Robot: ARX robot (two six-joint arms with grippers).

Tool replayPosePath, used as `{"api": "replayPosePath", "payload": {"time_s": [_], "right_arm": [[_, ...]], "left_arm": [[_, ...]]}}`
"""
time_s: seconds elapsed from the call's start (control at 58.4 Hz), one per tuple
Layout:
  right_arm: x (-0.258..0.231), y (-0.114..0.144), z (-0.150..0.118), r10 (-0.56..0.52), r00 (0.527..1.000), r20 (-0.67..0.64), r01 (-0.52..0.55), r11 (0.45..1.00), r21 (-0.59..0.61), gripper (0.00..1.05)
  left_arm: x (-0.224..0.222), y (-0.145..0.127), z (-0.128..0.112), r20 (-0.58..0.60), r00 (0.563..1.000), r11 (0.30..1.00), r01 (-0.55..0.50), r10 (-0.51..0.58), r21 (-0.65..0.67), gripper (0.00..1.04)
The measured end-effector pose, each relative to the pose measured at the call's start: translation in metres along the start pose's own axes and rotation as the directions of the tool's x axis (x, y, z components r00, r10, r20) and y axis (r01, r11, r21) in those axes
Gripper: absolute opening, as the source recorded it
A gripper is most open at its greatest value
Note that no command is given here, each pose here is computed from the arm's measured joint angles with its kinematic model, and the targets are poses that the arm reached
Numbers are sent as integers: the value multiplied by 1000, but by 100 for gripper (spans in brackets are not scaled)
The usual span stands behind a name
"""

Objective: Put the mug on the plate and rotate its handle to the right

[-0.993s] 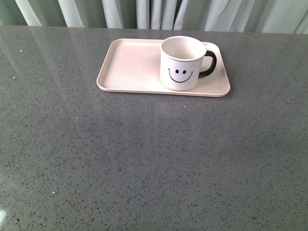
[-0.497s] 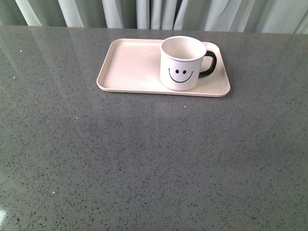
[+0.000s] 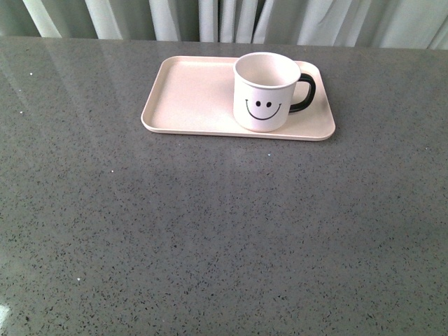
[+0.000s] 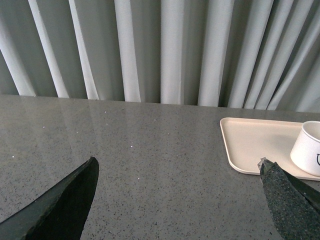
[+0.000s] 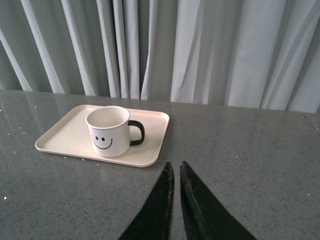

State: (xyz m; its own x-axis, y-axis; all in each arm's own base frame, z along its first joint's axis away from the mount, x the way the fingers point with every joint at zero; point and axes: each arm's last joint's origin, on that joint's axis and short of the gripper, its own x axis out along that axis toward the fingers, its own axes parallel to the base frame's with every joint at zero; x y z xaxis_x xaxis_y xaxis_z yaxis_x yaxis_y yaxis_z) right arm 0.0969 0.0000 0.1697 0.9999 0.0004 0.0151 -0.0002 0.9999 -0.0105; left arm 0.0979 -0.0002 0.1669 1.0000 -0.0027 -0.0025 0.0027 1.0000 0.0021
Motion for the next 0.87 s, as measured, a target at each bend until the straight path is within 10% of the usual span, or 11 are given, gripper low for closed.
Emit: {"api": "replayPosePath", "payload": {"time_s": [0.445, 0.873], "right_arm": [[0, 0, 0, 0, 1000, 0, 0, 1000, 1, 97], [0, 0, 0, 0, 1000, 0, 0, 1000, 1, 96]], "left_arm": [[0, 0, 0, 0, 1000, 1000, 0, 0, 0, 96], [0, 0, 0, 0, 1000, 1000, 0, 0, 0, 96]]}}
